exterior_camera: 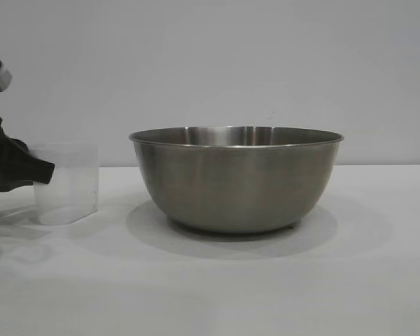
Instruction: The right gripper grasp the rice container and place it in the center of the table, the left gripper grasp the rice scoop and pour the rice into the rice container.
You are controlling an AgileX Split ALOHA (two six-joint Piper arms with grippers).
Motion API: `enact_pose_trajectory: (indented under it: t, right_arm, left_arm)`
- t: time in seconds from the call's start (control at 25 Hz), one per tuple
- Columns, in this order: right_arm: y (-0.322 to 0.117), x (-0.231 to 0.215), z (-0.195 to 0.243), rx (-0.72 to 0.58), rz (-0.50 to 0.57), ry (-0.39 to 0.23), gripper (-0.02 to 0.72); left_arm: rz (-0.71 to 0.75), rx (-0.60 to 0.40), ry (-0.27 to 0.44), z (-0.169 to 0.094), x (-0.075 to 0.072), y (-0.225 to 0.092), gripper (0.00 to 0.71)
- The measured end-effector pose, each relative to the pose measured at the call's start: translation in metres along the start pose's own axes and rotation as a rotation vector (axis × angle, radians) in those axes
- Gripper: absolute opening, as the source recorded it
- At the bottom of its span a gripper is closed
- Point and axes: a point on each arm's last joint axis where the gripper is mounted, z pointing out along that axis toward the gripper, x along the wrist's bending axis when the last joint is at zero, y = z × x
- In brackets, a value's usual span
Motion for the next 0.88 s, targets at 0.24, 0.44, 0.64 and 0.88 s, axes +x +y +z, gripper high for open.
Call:
enact_pose_trajectory:
  t: [0.24,0.44,0.64,0.88]
  right_arm:
    - [0.0,0.0,0.0,0.0,0.0,0.0,0.373]
    - [0.0,0.0,0.0,0.0,0.0,0.0,0.373]
    - [0.0,0.0,0.0,0.0,0.0,0.0,0.373]
    - [0.0,0.0,0.0,0.0,0.0,0.0,0.373]
  left_arm:
    - [-0.012,0.062,-0.009,-0.016,-0.005,-0.012,0.117]
    - [-0.043,0.022,0.073,-0.032,0.002,0.005,0.132]
    - [-0.096,-0.055,0.191,-0.046,0.02,0.027,0.132]
    - [-0.17,-0.116,0.242,-0.056,0.039,0.039,0.132]
